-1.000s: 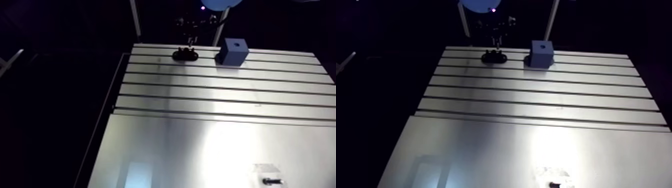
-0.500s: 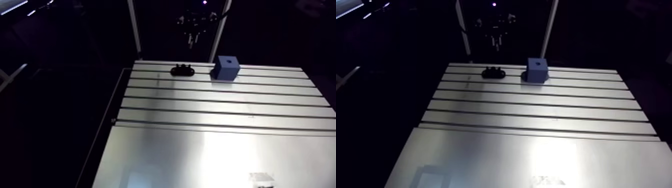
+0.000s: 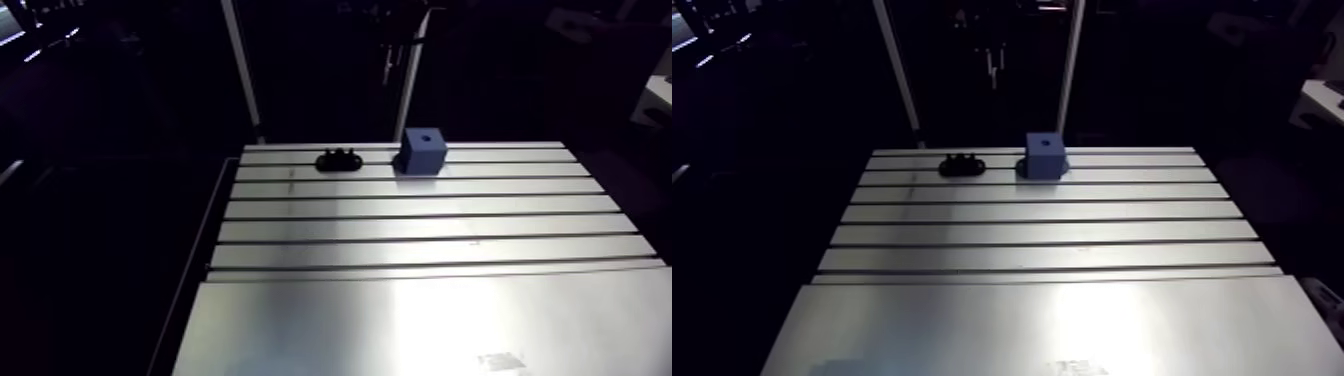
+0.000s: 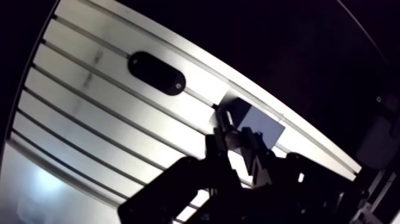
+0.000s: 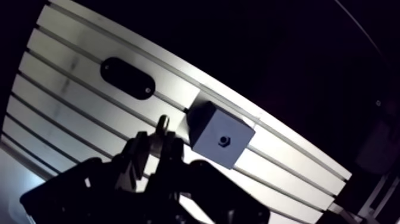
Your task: Pick up the M10 bolt and insert it into the hex recess until seated.
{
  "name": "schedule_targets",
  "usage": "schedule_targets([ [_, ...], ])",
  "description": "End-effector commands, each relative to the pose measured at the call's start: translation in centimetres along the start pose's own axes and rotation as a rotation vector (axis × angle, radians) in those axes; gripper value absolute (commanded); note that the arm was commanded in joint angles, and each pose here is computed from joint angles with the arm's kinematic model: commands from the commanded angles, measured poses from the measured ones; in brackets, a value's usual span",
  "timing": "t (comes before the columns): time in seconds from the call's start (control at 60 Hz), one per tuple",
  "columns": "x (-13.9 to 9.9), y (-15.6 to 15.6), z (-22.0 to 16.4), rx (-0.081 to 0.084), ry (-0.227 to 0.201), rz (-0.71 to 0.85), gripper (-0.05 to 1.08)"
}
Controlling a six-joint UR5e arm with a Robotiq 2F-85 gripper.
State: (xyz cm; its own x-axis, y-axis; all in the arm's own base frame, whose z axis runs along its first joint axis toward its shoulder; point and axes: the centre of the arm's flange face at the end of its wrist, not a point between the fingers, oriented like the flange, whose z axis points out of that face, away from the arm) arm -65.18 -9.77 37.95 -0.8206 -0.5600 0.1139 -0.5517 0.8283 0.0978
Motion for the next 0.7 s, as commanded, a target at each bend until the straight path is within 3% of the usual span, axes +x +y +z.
schedule_targets([
  [0.017,-0.3,2.4,-1.8,0.036,-0.052,-0.182,0.99],
  [0.183,-0.4,3.6,-0.7,0.044,-0.122,-0.178,0.99],
  [0.383,-0.7,4.6,0.5,0.02,-0.177,-0.156,0.99],
  [0.55,-0.9,5.8,2.1,0.038,-0.202,-0.141,0.99],
  [0.7,-1.3,6.8,2.8,0.044,-0.211,-0.127,0.99],
])
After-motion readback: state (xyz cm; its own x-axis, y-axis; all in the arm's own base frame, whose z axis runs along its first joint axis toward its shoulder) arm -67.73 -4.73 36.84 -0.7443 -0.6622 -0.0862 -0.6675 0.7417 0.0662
